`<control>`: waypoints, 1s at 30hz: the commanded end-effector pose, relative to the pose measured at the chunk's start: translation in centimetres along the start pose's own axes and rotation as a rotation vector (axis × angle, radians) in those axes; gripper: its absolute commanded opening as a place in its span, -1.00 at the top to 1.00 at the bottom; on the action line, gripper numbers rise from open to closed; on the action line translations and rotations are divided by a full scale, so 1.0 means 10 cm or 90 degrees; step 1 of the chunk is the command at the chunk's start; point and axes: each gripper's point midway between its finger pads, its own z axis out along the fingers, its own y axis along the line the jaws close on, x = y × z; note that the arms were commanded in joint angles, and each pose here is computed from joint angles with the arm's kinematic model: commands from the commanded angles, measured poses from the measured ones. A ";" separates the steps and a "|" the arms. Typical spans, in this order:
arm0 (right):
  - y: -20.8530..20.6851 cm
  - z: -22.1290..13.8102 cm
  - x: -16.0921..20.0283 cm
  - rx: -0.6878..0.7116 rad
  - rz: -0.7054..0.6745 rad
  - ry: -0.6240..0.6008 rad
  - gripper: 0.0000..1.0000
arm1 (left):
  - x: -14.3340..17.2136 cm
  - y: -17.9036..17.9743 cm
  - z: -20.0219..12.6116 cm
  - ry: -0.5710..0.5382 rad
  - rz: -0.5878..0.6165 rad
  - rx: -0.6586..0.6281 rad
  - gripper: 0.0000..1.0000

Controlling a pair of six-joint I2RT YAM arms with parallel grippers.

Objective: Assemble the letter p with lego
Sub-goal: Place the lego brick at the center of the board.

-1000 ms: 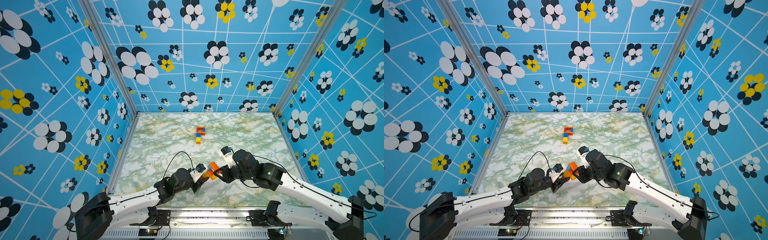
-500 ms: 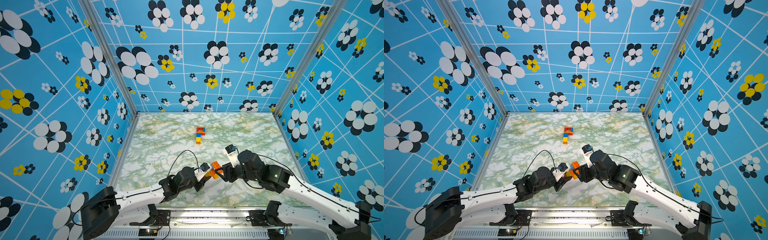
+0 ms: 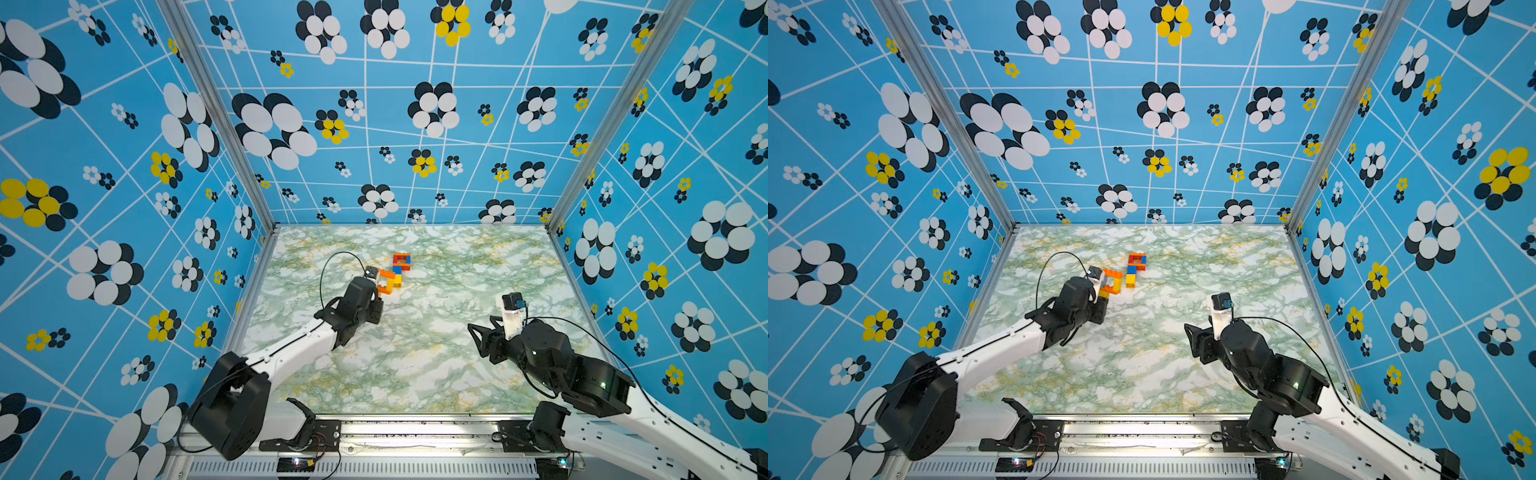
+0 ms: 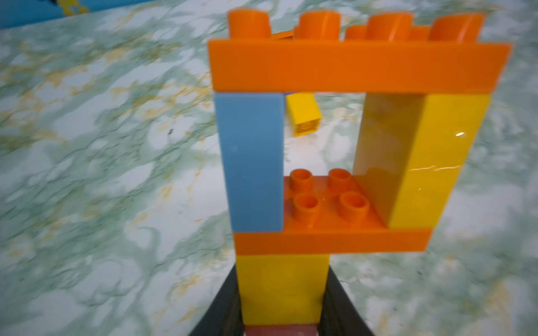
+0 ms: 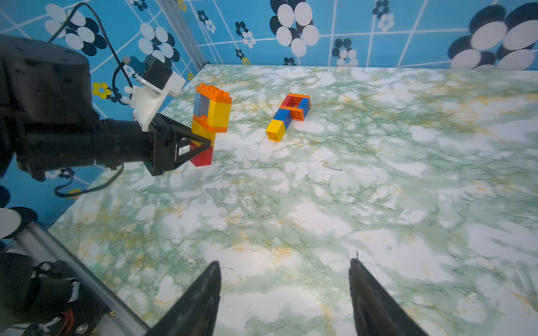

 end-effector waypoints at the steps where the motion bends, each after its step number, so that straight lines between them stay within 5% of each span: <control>1: -0.27 -0.03 0.12 0.073 -0.017 -0.007 -0.41 | 0.18 0.33 0.22 0.113 -0.053 -0.065 0.44; 13: -0.50 -0.09 0.56 0.067 0.039 -0.017 -0.41 | -0.19 0.53 1.01 0.278 -0.146 -0.041 0.50; 30: -0.46 0.07 0.76 0.043 0.037 -0.023 -0.42 | -0.12 0.61 1.31 0.386 -0.161 -0.061 0.30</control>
